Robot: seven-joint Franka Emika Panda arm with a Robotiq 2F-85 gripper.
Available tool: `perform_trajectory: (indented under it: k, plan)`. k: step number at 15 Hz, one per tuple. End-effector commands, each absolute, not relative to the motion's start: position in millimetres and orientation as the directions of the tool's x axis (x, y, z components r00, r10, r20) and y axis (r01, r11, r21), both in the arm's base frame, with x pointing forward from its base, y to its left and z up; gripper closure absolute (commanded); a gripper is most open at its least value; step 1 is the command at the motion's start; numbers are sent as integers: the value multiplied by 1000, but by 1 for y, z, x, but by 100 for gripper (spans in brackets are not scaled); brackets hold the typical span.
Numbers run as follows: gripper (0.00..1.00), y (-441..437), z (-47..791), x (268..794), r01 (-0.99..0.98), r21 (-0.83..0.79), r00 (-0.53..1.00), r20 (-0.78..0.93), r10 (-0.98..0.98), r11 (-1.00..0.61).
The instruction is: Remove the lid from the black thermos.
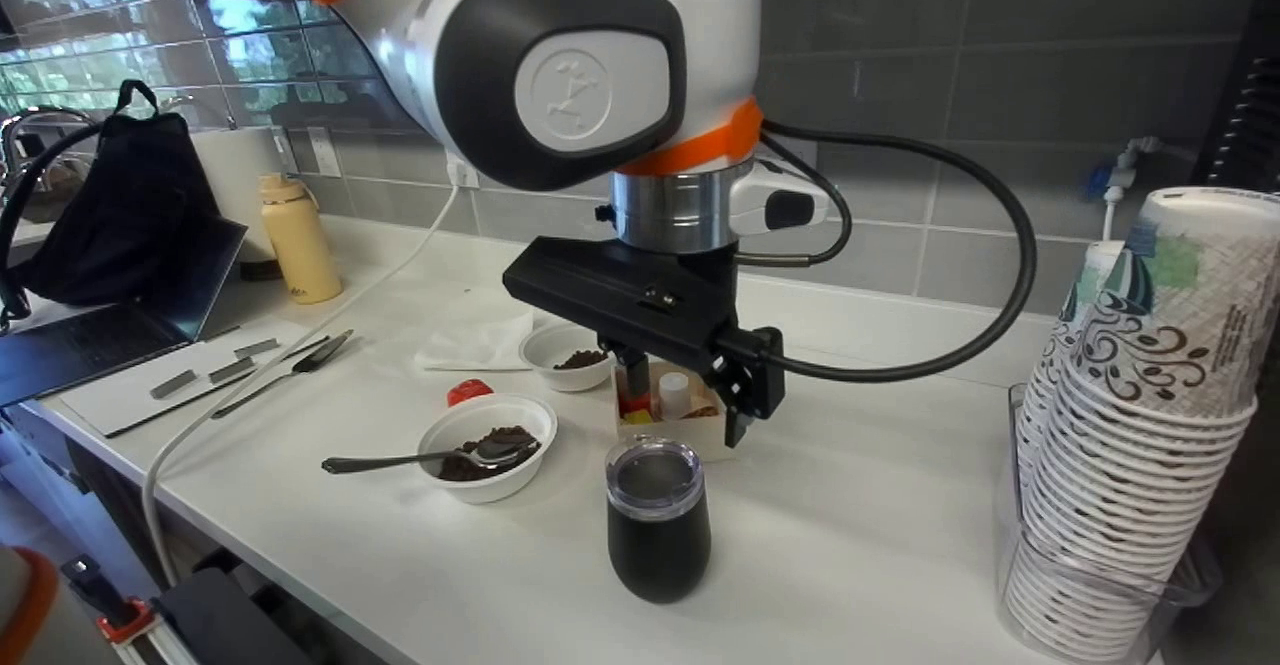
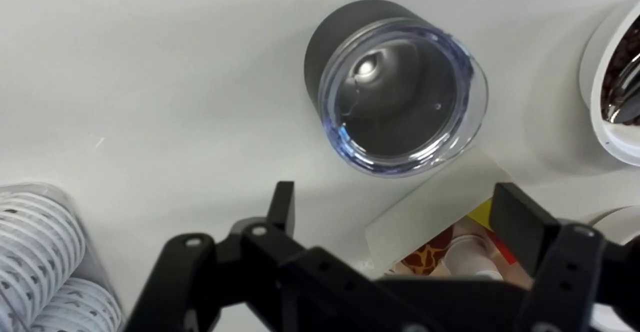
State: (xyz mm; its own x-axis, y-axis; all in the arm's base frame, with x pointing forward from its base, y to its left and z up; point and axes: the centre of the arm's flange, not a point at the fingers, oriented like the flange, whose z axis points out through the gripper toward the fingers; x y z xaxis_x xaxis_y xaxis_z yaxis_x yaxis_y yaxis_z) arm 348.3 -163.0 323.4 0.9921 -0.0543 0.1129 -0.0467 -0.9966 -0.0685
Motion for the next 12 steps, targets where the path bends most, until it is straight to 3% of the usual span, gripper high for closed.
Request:
perform_trajectory:
  k: [1, 12]
  plan:
    - [0, -139, 287, 339, -28, -82, 993, 111, -37, -996]
    - [0, -128, 284, 331, -75, -6, 996, 52, -75, -997]
